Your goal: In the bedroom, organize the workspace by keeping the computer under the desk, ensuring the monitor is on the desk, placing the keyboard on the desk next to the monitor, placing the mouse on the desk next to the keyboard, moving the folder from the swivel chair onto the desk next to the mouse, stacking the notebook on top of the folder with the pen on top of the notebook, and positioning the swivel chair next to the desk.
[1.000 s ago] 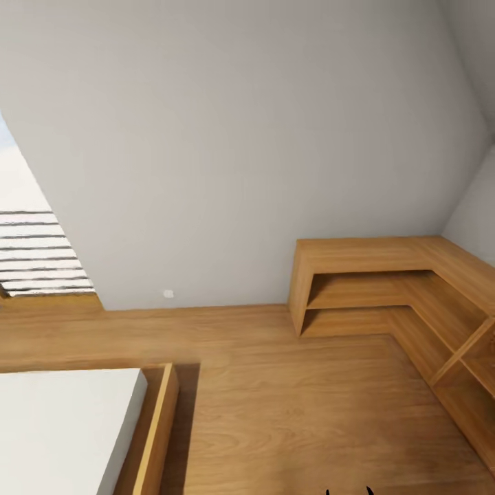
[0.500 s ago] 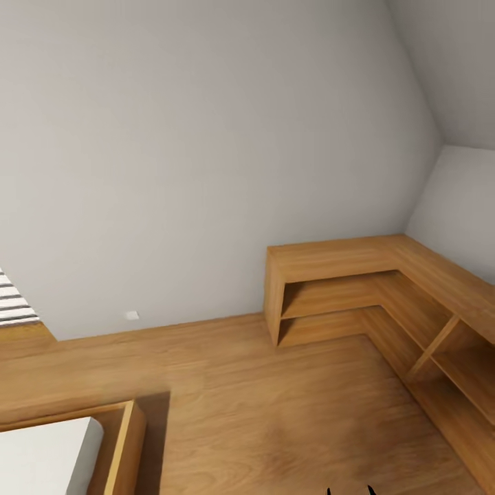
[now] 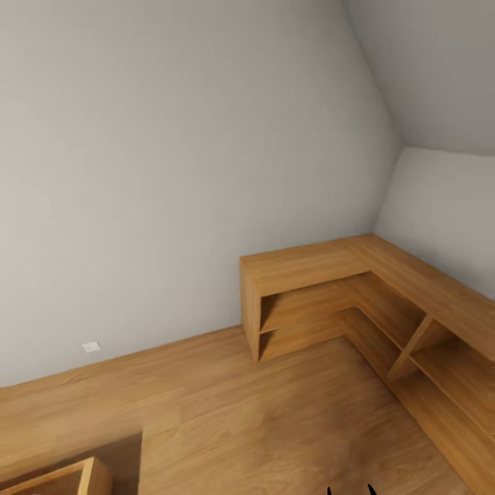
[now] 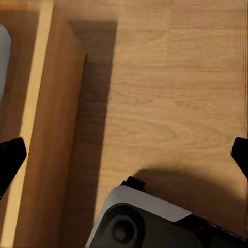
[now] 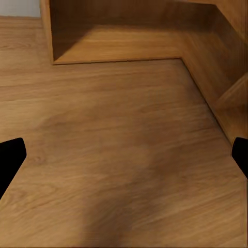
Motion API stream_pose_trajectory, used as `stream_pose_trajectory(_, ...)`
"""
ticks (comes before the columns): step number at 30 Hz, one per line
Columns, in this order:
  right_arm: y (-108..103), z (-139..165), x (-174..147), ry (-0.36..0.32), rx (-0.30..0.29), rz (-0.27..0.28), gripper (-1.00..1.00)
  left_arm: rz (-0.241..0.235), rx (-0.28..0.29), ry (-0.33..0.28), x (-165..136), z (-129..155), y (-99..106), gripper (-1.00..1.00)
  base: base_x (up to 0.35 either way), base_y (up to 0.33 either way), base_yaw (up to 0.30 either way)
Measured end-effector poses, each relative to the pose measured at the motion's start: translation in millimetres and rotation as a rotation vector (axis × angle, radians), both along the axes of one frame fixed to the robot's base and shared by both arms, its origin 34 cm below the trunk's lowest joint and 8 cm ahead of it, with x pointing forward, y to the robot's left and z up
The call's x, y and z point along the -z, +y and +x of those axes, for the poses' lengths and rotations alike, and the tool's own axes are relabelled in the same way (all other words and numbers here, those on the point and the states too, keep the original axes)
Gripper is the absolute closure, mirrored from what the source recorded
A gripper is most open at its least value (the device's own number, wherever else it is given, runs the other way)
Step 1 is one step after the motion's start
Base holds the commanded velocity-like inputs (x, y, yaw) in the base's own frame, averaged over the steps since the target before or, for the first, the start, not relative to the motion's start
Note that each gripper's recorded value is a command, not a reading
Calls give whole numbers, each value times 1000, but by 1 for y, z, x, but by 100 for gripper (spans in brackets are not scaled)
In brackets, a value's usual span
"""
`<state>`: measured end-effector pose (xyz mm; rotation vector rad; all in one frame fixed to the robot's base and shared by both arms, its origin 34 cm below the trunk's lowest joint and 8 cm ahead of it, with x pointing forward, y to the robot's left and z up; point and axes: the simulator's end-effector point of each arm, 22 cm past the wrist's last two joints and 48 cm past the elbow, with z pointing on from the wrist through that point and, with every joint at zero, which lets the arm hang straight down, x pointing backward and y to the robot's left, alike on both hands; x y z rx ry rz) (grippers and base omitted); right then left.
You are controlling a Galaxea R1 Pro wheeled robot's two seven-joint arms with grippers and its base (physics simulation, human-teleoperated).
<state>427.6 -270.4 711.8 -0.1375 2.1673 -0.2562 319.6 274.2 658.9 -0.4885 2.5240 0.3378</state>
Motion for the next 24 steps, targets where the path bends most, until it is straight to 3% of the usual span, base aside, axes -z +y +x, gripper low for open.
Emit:
stream_pose_trajectory(6,-4,2,-2,-5,-2,-6,-100,0,2,-5,-1,2,0,-100,219,21,-277)
stream_pose_trajectory(24,-1,5,-5,-15,4,0,-100,0,3,-17,-4,6,-1,-100,15,1,-281)
